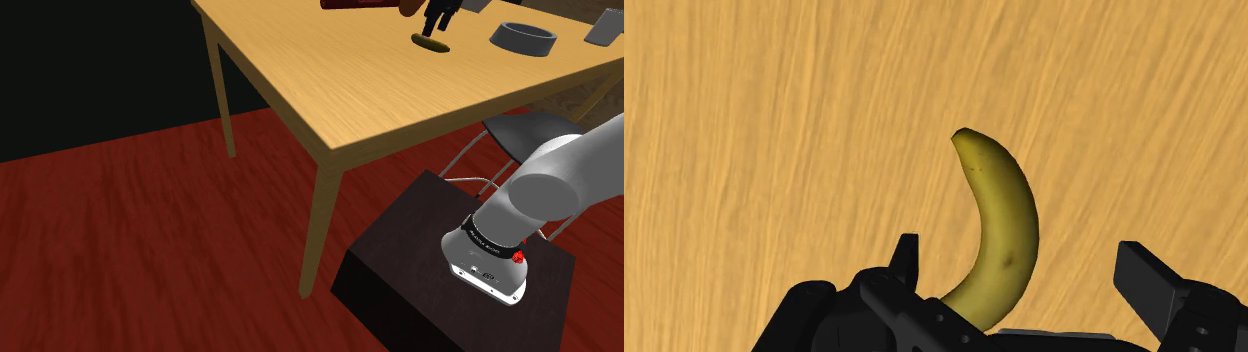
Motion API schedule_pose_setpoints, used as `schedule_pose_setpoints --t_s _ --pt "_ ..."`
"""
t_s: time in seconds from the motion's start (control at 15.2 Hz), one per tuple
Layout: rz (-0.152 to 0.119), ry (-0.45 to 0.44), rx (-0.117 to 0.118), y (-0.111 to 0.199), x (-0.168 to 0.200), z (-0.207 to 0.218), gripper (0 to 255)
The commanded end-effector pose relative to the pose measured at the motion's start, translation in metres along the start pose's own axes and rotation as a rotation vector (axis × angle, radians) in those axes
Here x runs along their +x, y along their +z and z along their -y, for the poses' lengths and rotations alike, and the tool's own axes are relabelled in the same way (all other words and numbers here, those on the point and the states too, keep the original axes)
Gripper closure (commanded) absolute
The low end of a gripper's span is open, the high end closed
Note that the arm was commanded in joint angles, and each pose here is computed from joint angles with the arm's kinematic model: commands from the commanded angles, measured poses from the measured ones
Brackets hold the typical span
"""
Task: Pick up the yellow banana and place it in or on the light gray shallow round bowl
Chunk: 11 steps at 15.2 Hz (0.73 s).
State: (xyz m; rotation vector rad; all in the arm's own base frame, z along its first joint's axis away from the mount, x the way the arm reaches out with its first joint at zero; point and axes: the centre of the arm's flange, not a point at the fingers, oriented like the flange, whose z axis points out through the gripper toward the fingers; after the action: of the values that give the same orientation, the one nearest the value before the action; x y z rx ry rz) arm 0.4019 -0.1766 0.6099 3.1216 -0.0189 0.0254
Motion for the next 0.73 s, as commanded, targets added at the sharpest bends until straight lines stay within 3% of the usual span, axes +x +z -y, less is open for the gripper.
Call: schedule_pose_setpoints --t_s 0.0,0.53,0.59,0.66 --pt "0.000 0.000 0.000 0.0118 0.0008 -0.0002 0" --pt "0.000 0.000 0.000 0.0147 0.0008 -0.0002 0" --pt "0.000 0.000 0.000 0.0147 0.0008 -0.0002 255" --pt "0.000 0.000 0.000 0.0147 0.0008 -0.0002 255"
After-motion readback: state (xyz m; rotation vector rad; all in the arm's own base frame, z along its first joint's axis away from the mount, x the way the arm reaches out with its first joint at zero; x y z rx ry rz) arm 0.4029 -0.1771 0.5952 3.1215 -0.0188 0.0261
